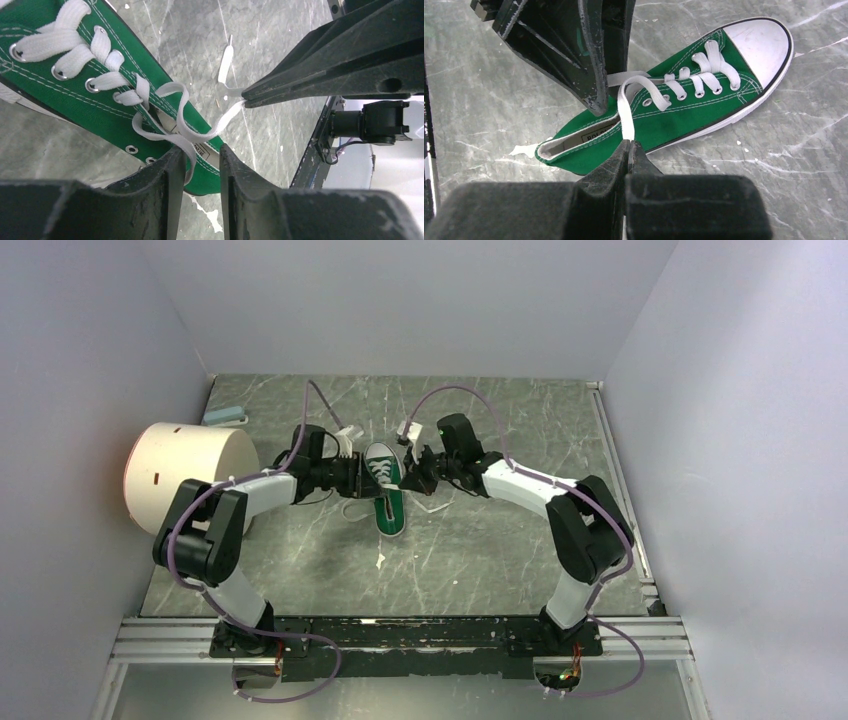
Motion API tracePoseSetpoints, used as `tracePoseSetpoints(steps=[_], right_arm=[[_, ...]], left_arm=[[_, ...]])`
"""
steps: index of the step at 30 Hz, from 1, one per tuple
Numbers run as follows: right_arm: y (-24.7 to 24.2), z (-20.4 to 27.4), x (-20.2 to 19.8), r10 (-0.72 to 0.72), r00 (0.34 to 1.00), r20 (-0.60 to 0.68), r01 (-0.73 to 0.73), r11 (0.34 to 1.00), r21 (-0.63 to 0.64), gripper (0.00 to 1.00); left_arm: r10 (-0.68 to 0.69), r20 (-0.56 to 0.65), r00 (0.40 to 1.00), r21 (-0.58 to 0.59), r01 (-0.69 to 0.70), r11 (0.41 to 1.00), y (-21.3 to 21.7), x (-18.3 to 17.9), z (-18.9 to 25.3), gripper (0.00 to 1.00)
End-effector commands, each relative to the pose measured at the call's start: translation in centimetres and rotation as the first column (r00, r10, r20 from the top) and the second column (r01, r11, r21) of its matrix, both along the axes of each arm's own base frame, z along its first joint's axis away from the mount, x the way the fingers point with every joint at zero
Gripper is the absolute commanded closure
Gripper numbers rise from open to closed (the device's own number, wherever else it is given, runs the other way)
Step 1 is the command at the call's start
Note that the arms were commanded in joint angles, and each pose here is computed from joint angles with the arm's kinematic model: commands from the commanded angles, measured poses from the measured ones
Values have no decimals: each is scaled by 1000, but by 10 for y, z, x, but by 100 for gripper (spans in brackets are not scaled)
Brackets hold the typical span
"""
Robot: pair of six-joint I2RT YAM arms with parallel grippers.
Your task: Tie the shoes
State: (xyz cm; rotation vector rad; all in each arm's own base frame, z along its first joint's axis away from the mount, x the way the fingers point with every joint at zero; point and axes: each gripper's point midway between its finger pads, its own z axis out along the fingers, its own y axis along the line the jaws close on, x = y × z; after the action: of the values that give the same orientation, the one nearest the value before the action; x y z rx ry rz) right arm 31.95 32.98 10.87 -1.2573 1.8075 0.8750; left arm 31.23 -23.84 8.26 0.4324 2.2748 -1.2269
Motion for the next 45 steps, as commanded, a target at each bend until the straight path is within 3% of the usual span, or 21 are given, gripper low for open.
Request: tracePoseSetpoints(steps=[1, 13, 19, 35, 41, 45], right_arm=[[5, -7, -3, 21, 1000, -8, -21, 1000, 3, 100], [10, -12, -10, 60, 998, -4, -60, 998, -8, 100], [11, -13, -13, 68, 998, -8, -68, 998, -9, 100], [10, -13, -22, 91, 996, -6, -91, 995, -28, 100], [11, -12, -22, 92, 996, -4, -92, 995, -29, 100], [12, -12, -23, 97, 995, -2, -97, 995, -30, 100]], left_arm=[[-16, 21, 1000, -65, 17, 998, 2, -2, 8, 63], [5, -49, 999, -118, -11, 993, 0, 3, 6, 50], [31, -69, 997, -92, -37, 995, 2, 7, -1, 48], [94, -92, 991, -69, -101, 993, 6, 16, 7, 52], [85, -105, 991, -54, -91, 994, 6, 16, 5, 64], [85, -94, 992, -54, -91, 994, 6, 17, 9, 64]])
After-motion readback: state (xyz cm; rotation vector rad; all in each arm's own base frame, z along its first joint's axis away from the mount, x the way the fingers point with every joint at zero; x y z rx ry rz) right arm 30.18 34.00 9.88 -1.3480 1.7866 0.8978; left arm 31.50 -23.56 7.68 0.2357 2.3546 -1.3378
